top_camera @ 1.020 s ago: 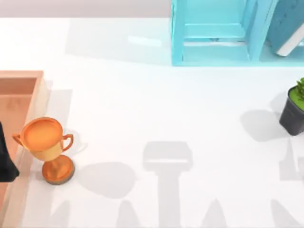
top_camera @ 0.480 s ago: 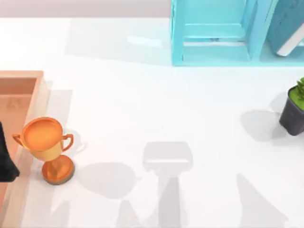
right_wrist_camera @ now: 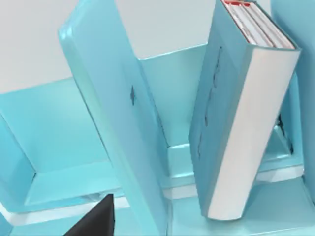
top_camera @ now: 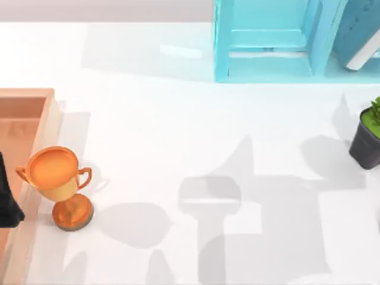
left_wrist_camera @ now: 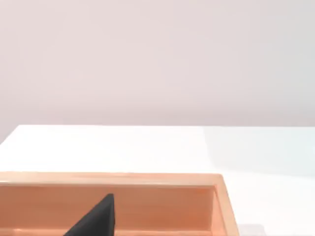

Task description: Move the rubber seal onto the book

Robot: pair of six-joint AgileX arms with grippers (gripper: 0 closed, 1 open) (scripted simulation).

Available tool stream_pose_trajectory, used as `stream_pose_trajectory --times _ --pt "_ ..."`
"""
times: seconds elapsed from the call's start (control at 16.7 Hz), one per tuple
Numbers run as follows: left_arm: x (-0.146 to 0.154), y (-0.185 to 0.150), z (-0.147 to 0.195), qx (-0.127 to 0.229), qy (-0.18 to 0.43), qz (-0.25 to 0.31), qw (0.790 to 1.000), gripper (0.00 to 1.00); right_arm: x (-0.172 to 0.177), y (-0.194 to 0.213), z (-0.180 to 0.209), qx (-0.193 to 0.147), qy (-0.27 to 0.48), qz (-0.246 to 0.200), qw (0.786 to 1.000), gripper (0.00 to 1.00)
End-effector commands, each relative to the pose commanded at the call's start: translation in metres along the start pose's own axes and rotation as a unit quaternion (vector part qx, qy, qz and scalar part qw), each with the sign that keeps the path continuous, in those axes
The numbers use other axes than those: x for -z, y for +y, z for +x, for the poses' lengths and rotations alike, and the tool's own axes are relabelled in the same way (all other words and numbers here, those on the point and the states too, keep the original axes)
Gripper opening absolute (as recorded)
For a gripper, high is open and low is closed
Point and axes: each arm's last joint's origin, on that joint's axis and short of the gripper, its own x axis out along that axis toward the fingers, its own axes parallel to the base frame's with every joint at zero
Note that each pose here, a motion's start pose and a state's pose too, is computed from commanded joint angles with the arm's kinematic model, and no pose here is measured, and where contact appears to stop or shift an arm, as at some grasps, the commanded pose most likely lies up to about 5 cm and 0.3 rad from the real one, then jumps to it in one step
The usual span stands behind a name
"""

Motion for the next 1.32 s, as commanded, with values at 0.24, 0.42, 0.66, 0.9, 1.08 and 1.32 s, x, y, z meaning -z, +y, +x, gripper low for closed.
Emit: stream_pose_trajectory --times 0.24,0.42,0.66,0.9,1.08,1.32 --pt "0.000 0.000 0.000 0.000 0.000 0.000 1.000 1.00 0.025 -0.022 0.058 -0.003 0.017 0.034 0.999 1.00" --pt "0.000 0.000 0.000 0.000 0.000 0.000 1.000 1.00 0.045 -0.036 0.088 -0.006 0.019 0.050 0.999 1.00" --pt "0.000 0.000 0.000 0.000 0.000 0.000 1.000 1.00 0.059 -0.043 0.105 -0.011 0.019 0.060 0.998 1.00" --pt "0.000 0.000 0.000 0.000 0.000 0.000 1.000 1.00 0.059 -0.043 0.105 -0.011 0.019 0.060 0.998 1.00" --pt "0.000 0.000 0.000 0.000 0.000 0.000 1.000 1.00 0.057 -0.042 0.107 -0.010 0.018 0.059 0.998 1.00" --pt "0.000 0.000 0.000 0.000 0.000 0.000 1.000 1.00 0.045 -0.040 0.137 -0.008 0.012 0.060 0.998 1.00"
